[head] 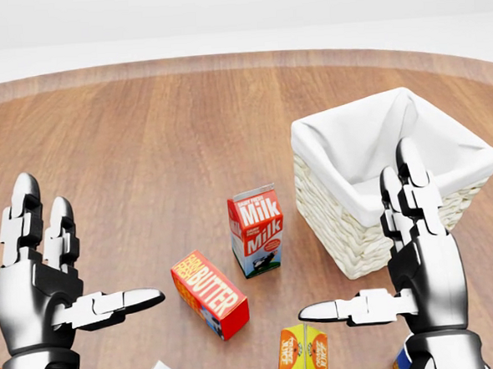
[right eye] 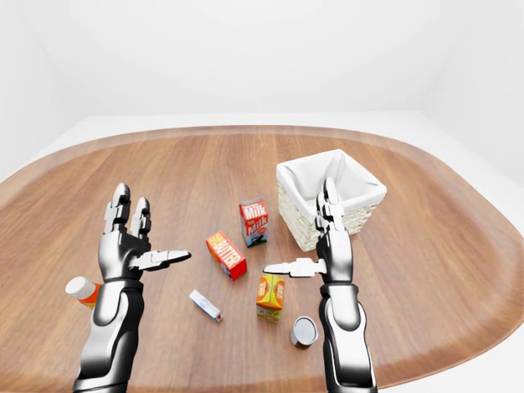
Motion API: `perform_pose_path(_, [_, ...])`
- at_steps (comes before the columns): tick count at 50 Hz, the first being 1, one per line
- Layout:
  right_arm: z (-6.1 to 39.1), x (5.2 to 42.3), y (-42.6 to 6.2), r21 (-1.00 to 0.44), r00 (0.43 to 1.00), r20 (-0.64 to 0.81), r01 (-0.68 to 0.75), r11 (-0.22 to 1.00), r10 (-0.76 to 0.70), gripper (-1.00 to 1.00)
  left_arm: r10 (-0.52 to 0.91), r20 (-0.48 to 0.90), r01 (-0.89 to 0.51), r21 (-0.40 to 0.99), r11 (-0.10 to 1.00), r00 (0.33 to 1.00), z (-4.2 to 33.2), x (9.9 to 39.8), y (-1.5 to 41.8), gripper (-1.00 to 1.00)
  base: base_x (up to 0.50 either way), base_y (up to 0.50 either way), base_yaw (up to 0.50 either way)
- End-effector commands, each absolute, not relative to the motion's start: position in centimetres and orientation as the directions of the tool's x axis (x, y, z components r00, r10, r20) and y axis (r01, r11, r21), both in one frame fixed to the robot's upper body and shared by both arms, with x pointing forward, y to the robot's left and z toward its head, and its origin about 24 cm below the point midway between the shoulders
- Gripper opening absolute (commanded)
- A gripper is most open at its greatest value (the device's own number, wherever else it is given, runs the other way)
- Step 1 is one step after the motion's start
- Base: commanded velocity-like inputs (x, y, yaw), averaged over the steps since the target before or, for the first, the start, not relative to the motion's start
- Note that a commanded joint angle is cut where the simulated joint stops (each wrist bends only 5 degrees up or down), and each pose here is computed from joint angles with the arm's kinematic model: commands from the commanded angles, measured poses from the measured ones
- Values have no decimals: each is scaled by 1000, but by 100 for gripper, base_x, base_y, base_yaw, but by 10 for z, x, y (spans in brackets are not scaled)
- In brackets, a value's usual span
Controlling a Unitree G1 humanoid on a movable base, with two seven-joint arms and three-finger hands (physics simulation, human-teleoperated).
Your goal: Pick up the alphabet soup and the tomato sauce, and put them in the basket.
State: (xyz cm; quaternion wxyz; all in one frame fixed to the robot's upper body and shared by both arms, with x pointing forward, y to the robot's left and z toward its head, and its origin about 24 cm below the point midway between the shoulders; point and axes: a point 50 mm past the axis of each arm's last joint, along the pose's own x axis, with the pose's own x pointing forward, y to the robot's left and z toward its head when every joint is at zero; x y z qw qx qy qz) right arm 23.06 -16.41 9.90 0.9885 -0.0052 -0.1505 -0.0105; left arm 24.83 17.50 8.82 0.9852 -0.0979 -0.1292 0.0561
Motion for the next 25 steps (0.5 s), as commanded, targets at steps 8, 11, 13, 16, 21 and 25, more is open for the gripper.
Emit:
perform_pose_path(8, [102, 229, -164, -6, 951, 309, 16, 1000, -13, 100, 135, 238, -85, -206, 975, 962, 87, 249, 175, 100, 20, 0, 0])
perform_pose_path(11, [100, 230, -164, -4, 953, 304, 17, 1000, -15, 100, 135, 238, -86, -207, 975, 962, 87, 249, 175, 100, 0, 0, 0])
perform_pose_path(13, [101, 230, -164, -3, 952, 305, 17, 1000, -15, 100, 135, 238, -85, -207, 975, 962, 87, 249, 175, 100, 0, 0, 0])
perform_pose_path(16, [100, 231, -164, -2, 954, 300, 17, 1000, -16, 100, 134, 240, -85, -205, 975, 961, 87, 248, 175, 100, 0, 0, 0])
perform_pose_path(21, [101, 229, -163, 2, 952, 306, 16, 1000, -16, 100, 128, 243, -80, -198, 977, 962, 88, 247, 175, 100, 0, 0, 0])
perform_pose_path(25, [94, 226, -165, -4, 961, 276, 28, 1000, -26, 100, 127, 243, -81, -194, 978, 962, 88, 247, 175, 100, 0, 0, 0])
